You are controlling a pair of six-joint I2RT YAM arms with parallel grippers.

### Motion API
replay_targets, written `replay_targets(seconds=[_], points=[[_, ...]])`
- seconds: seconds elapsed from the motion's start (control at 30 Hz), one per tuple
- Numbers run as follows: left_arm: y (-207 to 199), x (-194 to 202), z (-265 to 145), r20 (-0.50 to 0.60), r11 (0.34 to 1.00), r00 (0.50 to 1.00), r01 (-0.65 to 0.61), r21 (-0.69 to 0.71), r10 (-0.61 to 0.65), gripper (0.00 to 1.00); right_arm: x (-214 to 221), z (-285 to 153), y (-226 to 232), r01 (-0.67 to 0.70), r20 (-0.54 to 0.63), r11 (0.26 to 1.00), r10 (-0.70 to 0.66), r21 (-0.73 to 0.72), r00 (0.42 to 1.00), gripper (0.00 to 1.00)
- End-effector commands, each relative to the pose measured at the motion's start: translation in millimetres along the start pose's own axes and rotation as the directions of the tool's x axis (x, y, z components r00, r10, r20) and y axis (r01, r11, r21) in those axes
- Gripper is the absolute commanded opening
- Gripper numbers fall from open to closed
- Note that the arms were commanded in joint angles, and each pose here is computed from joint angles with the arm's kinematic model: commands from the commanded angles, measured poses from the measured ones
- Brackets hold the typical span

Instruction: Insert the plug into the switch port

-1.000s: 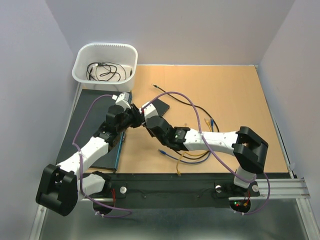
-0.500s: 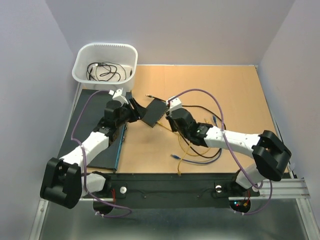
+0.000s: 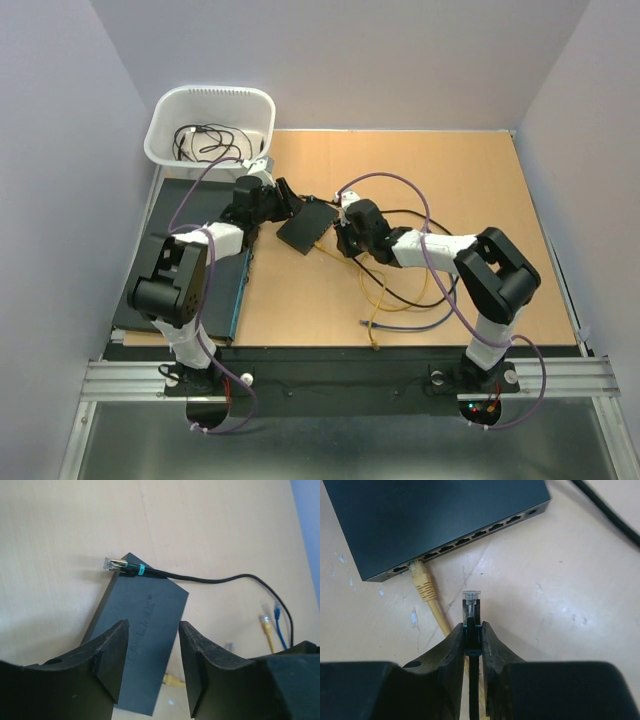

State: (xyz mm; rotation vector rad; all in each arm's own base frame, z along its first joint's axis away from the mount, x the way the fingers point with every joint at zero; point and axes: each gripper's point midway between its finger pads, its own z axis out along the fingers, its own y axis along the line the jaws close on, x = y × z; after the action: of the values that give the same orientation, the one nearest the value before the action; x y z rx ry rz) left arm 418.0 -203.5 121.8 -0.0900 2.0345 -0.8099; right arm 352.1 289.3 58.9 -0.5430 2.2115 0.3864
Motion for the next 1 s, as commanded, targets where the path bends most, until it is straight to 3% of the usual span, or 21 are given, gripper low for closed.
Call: replay_targets(seconds=[0.0,0.37,0.63,0.97], points=[[-7.8,-15.1,18.5,0.033,0.995,0.997,-0.072,0.062,0.070,0.55,-29.4,10.0,21.0,-0.008,0.053,0.993,0.014,-0.120,0.998,0.00],[19.6,24.8,41.9,-0.077,0.996,0.994,-0.076,0.041,0.079,0.54,-18.8,42.4,34.1,-0.002,-0.009,0.977,0.000,-0.214,1.000,0.01],[27.9,35.9,50.0,-0.113,0.993,0.987,-0.113,0.045,0.118,0.54,-1.5,56.0,40.9,-0.040,-0.126,0.959,0.004,-0.280,0.992,0.00],[43.7,44.6,53.9,-0.141,0.994,0.984,-0.111,-0.017,0.107,0.54,25.0,33.1,36.5,-0.087,-0.284,0.966,0.015,-0.245,0.959,0.00]])
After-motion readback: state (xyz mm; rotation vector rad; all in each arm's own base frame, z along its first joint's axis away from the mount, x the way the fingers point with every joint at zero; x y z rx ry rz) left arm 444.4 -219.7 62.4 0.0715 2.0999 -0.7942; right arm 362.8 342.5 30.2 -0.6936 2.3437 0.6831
